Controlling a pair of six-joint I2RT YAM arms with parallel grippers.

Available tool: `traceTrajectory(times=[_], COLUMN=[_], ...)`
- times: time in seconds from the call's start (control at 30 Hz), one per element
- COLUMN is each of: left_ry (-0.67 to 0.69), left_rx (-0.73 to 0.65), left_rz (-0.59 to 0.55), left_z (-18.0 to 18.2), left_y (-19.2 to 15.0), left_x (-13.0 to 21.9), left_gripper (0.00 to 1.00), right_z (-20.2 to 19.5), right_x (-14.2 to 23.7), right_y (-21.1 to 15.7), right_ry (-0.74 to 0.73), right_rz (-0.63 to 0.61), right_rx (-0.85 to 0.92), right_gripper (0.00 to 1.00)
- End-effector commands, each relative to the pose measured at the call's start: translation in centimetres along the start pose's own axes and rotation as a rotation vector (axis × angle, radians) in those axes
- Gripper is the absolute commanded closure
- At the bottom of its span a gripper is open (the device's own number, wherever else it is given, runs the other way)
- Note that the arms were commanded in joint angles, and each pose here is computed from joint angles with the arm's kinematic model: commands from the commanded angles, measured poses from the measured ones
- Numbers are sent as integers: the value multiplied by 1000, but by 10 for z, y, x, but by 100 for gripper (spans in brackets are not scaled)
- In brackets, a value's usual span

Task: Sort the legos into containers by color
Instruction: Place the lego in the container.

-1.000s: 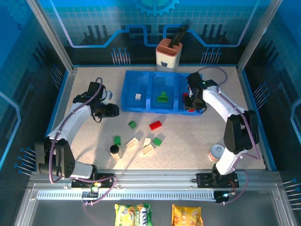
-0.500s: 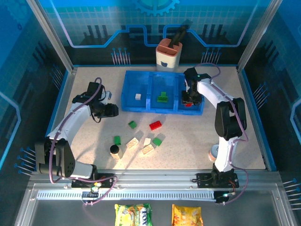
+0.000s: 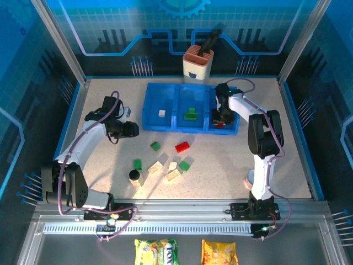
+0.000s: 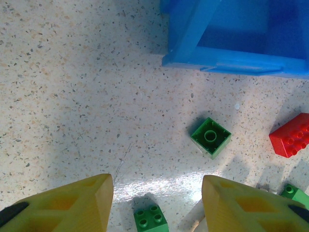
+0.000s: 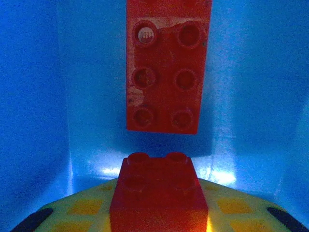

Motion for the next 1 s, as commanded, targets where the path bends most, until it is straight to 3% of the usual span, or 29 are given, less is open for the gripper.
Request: traceTrajectory(times=[0.0, 0.5, 0.97], left_ry=[-8, -6, -16], left_rx=[0, -1, -2], left_rz=[4, -5, -16], left_z=[2, 3, 1], left_y=[-3, -3, -3], left_x=[-1, 2, 5], left_gripper=[48, 48, 48], right_z=[-3, -9, -5], right_x=[-10, -24, 7], right_y=[6, 12, 15], right_ry=[11, 1, 13], right_rz=[-2, 0, -42], right_rx=[-24, -49, -41], right_gripper=[63, 57, 49])
Point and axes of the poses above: each hand's point on the last joint's axis, 136 mm out from that joint toward the fingers, its own x axis back along the fingers, its own z axis along the line the jaws close on, y = z × x, the point moved 2 cm from there along x, back along the fingers
